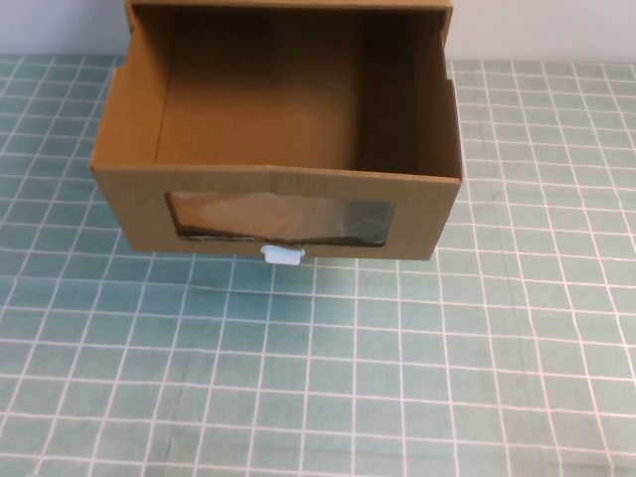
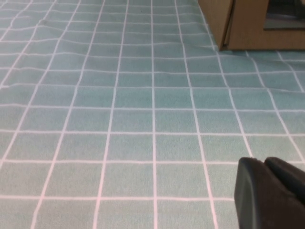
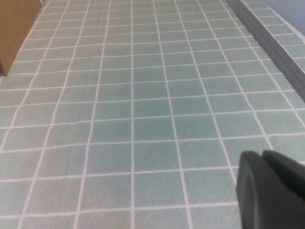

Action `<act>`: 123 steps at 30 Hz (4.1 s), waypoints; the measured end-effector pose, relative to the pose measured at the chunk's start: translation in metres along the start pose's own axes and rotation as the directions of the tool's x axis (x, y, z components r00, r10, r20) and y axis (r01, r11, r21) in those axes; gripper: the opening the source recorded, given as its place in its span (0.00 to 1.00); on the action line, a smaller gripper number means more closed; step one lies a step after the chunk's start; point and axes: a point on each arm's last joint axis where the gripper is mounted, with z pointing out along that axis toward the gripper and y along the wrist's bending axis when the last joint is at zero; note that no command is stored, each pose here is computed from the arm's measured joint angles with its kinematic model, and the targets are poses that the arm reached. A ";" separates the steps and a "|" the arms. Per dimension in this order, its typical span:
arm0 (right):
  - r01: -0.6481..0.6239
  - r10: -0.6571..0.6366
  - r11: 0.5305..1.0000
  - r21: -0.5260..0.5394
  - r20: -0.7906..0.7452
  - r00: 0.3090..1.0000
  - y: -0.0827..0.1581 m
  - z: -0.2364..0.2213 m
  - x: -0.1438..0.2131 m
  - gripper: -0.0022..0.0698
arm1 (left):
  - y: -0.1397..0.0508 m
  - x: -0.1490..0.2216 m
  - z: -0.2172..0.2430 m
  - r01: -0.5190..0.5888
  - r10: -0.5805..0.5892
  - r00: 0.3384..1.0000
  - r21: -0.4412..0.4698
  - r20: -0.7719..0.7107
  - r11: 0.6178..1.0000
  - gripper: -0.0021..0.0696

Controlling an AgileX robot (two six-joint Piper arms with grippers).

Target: Close the shoe box

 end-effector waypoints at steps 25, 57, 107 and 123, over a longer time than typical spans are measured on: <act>-0.004 -0.003 1.000 0.009 0.641 0.767 -0.001 -0.021 -0.058 0.01 | -0.005 -0.065 -0.027 0.134 -0.247 0.688 0.215 0.682 0.967 0.02; -0.186 0.327 0.945 -0.269 0.755 0.569 0.004 -0.156 -0.294 0.01 | -0.007 -0.248 -0.182 0.017 -0.294 0.227 0.298 0.929 0.954 0.02; 0.245 -0.374 0.492 -0.835 0.051 0.926 0.171 0.097 -0.265 0.01 | -0.075 -0.366 0.242 0.016 0.092 0.987 0.643 -0.134 0.766 0.02; 0.504 -0.566 0.238 -0.830 0.303 0.766 0.267 0.083 -0.214 0.01 | -0.080 -0.331 0.312 0.201 0.030 0.946 0.655 -0.323 0.729 0.02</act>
